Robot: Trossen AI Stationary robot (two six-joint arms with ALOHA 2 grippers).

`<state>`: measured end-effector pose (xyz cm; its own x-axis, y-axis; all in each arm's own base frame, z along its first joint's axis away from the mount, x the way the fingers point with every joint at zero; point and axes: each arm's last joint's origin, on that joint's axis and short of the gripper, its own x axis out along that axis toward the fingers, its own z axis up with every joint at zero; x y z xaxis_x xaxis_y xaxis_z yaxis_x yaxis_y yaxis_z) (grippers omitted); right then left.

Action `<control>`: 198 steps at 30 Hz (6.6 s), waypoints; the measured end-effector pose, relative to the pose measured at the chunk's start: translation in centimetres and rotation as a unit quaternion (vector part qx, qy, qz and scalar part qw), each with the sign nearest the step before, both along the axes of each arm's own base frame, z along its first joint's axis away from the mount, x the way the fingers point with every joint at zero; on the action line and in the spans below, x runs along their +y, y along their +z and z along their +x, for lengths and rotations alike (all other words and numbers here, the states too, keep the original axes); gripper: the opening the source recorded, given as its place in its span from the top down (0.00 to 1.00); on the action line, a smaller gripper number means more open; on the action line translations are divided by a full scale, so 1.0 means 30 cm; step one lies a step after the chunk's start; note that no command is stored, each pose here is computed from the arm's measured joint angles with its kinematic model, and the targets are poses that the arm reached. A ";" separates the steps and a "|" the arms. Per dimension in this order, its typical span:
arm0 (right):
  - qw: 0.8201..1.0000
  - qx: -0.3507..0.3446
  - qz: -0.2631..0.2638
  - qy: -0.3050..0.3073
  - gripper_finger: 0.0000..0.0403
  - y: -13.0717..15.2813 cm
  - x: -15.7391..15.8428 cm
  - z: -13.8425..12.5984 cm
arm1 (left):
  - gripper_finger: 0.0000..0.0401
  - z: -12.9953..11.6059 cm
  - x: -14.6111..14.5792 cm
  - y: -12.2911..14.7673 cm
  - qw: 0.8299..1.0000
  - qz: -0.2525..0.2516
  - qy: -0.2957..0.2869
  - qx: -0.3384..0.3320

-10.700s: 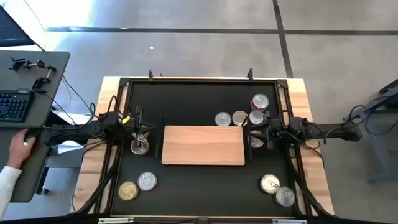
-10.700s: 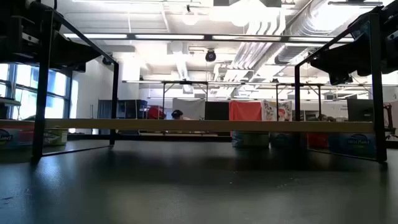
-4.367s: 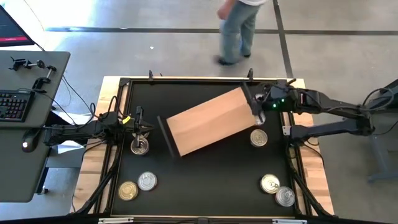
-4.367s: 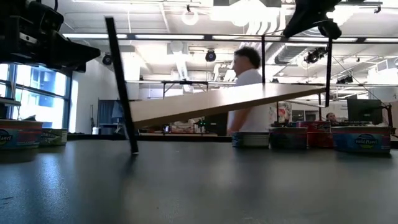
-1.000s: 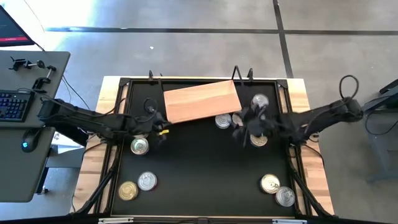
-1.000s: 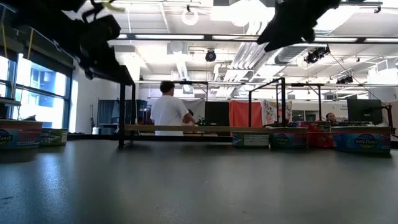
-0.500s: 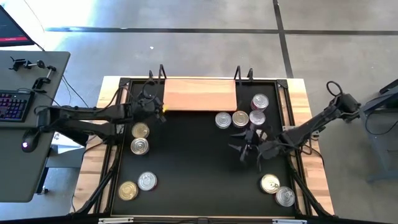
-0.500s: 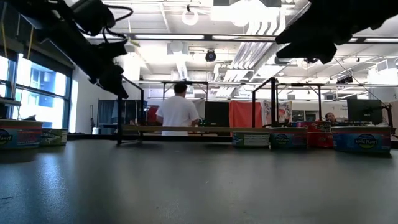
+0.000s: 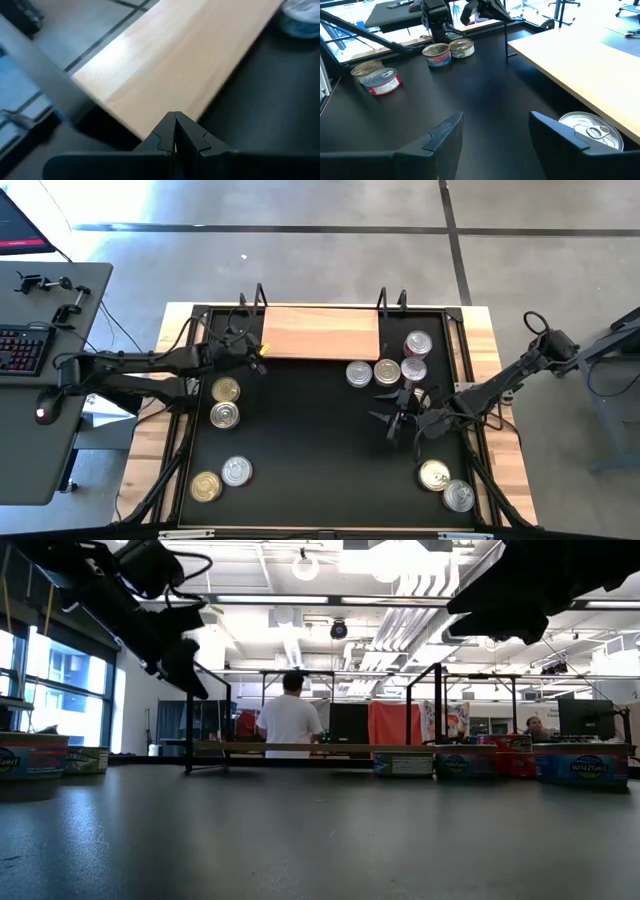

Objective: Stack canned seafood by type on shelf
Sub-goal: Move the shelf to the top center of the table, then put the green tuna can on the shelf

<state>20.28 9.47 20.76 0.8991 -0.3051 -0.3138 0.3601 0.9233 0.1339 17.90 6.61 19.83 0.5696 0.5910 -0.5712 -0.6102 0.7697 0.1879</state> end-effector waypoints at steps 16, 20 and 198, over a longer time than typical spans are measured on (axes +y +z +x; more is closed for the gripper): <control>0.985 0.080 0.035 -0.152 0.48 -0.013 -0.194 0.024 | 1.00 0.006 -0.142 0.050 0.992 -0.048 -0.079 -0.088; 0.968 0.133 0.043 -0.208 0.52 -0.036 -0.317 0.019 | 1.00 0.007 -0.160 0.049 0.991 -0.047 -0.089 -0.085; 0.955 0.211 -0.160 0.133 1.00 -0.328 -0.196 0.348 | 0.98 0.412 -0.417 -0.078 0.934 0.152 -0.310 -0.096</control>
<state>30.72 3.58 10.92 0.7719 -0.2246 -0.5947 0.0660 0.9588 -0.2763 30.27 -5.89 17.49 0.9304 0.2329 -0.2830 -0.1107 0.9147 0.3886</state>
